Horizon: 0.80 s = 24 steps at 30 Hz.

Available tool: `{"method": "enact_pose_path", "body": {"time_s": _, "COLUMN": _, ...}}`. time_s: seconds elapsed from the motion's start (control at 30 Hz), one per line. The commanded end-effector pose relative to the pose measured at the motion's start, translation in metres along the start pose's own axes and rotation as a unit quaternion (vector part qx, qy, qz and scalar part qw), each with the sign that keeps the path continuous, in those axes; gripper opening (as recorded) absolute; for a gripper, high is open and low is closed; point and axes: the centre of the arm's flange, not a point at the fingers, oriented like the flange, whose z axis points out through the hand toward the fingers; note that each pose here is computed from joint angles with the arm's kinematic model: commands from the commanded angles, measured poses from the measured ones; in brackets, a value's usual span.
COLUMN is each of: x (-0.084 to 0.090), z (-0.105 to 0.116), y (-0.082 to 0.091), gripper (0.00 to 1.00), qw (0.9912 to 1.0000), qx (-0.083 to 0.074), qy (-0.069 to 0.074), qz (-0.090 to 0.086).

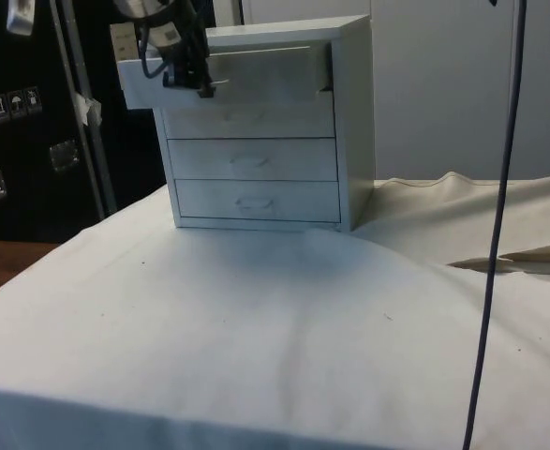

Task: Open the drawer, then close it.

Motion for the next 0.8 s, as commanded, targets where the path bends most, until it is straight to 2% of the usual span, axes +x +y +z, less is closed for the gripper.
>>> {"method": "enact_pose_path", "body": {"time_s": 0.0, "x": 0.000, "z": -0.004, "y": -0.005, "gripper": 0.00, "qw": 0.99999, "qx": -0.004, "qy": -0.001, "qz": -0.001}}
{"method": "enact_pose_path", "body": {"time_s": 0.07, "x": 0.000, "z": -0.002, "y": -0.005, "gripper": 0.00, "qw": 1.00000, "qx": -0.002, "qy": 0.000, "qz": 0.001}}
{"method": "enact_pose_path", "body": {"time_s": 0.2, "x": 0.001, "z": -0.011, "y": -0.016, "gripper": 0.00, "qw": 0.99997, "qx": -0.008, "qy": 0.000, "qz": 0.001}}
{"method": "enact_pose_path", "body": {"time_s": 0.63, "x": 0.002, "z": -0.021, "y": -0.035, "gripper": 0.00, "qw": 0.99993, "qx": -0.011, "qy": 0.002, "qz": 0.006}}
{"method": "enact_pose_path", "body": {"time_s": 0.77, "x": 0.002, "z": -0.028, "y": -0.046, "gripper": 0.00, "qw": 0.99987, "qx": -0.015, "qy": 0.003, "qz": 0.006}}
